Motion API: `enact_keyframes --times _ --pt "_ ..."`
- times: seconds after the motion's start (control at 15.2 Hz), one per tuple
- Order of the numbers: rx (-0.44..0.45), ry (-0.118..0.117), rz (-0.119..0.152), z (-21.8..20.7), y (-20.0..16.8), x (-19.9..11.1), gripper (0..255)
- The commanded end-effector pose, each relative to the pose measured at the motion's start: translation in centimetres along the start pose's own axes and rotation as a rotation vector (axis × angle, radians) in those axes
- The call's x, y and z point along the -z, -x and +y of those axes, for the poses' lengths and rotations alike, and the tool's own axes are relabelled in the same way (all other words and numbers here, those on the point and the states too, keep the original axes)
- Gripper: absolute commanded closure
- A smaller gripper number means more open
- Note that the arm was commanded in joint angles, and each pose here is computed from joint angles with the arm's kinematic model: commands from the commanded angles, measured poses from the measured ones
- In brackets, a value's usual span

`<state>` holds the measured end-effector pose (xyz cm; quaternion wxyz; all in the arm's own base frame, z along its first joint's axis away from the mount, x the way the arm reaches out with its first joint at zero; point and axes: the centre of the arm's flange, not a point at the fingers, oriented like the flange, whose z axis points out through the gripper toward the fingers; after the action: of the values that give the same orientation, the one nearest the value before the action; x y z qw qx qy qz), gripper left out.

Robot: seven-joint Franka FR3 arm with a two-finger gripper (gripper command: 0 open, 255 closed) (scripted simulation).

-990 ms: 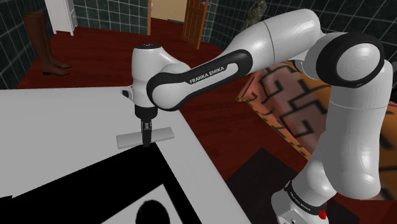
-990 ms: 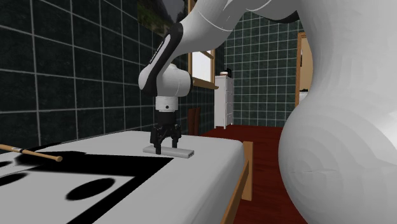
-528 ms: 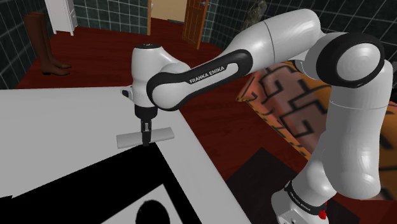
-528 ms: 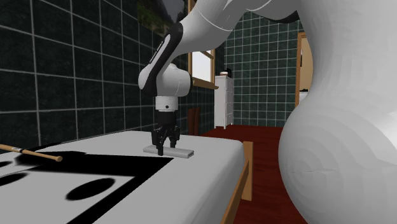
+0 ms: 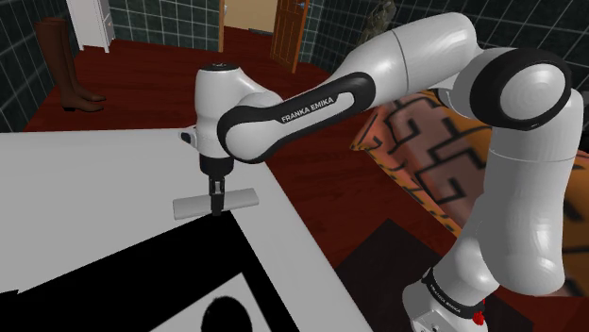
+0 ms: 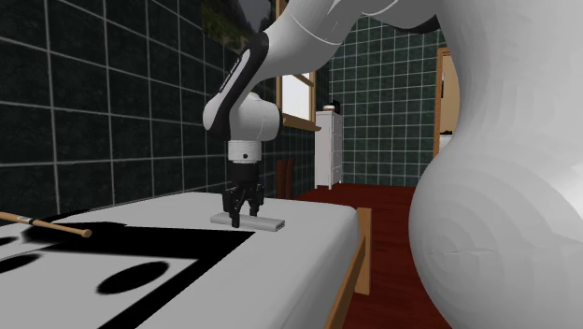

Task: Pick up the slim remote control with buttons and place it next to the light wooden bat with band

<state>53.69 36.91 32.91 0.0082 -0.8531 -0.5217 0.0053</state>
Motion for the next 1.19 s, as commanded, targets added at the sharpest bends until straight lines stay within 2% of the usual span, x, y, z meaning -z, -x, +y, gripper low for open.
enact_keyframes --times 0.0,1.06,1.12 --pt "0.0 0.0 -0.001 0.0 0.1 0.7 255" --pt "0.0 0.0 -0.001 -0.2 0.1 8.8 255" --pt "0.0 0.0 -0.001 -1.4 -0.5 8.8 255"
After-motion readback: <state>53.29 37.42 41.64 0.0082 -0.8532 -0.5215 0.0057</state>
